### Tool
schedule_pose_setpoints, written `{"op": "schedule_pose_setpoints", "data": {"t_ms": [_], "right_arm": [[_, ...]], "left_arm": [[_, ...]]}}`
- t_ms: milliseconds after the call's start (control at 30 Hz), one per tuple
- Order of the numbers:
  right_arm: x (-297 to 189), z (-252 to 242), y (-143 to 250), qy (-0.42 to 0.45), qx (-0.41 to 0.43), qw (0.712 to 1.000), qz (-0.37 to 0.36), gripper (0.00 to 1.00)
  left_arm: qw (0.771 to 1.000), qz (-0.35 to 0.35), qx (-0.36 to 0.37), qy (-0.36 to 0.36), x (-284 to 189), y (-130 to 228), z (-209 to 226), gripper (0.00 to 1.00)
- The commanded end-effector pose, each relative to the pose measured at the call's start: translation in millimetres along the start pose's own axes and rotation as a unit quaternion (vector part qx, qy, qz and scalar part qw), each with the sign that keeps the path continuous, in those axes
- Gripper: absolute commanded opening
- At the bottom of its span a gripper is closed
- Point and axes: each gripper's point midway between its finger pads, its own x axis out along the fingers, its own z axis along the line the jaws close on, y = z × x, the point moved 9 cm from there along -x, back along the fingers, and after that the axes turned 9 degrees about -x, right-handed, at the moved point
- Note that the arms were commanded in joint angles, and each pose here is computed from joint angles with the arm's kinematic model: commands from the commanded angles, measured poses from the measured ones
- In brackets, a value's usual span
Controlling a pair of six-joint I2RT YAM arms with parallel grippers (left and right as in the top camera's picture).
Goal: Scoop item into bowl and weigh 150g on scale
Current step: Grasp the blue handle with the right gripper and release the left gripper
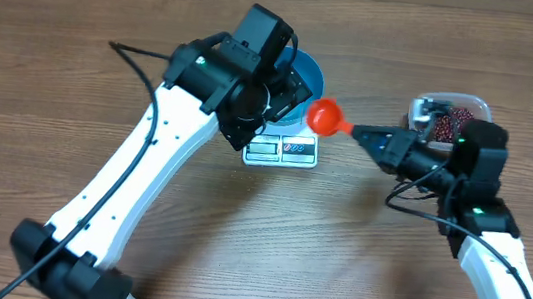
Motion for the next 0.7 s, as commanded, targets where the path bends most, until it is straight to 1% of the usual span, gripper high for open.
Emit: {"op": "schedule_pose_setpoints", "data": {"t_ms": [0, 167, 300, 367, 400, 467, 533, 600, 667], "right_arm": [[-16, -8, -13, 0.023, -0.030, 0.999, -0.029, 0.04], [-25, -19, -12, 0.076, -0.026, 0.997, -0.019, 0.04], [-32, -15, -15, 0.131, -0.033, 0.991, -0.007, 0.04], [-38, -11, -19, 0.166, -0.043, 0.985, 0.000, 0.04], [-45, -7, -22, 0.212, -0.051, 0.976, 0.005, 0.04], [-53, -3, -25, 0.259, -0.058, 0.964, 0.009, 0.04], [-64, 1, -29, 0.318, -0.062, 0.946, 0.011, 0.04], [-79, 6, -35, 0.391, -0.059, 0.918, 0.001, 0.04], [-88, 9, -38, 0.431, -0.061, 0.900, -0.008, 0.04]], "left_arm": [[0.991, -0.024, 0.125, 0.043, -36, 3, -2, 1.00], [0.975, -0.031, 0.218, 0.036, -37, 2, 0, 1.00], [0.966, -0.033, 0.253, 0.035, -37, 2, -1, 1.00], [0.965, -0.050, 0.257, 0.026, -37, -1, 0, 1.00], [0.964, -0.078, 0.256, 0.012, -37, -6, 1, 1.00], [0.962, -0.098, 0.254, 0.000, -38, -9, 2, 1.00], [0.959, -0.114, 0.261, -0.008, -38, -12, 3, 1.00], [0.952, -0.124, 0.281, -0.017, -39, -14, 3, 1.00], [0.950, -0.121, 0.288, -0.018, -38, -14, 4, 1.00]]}}
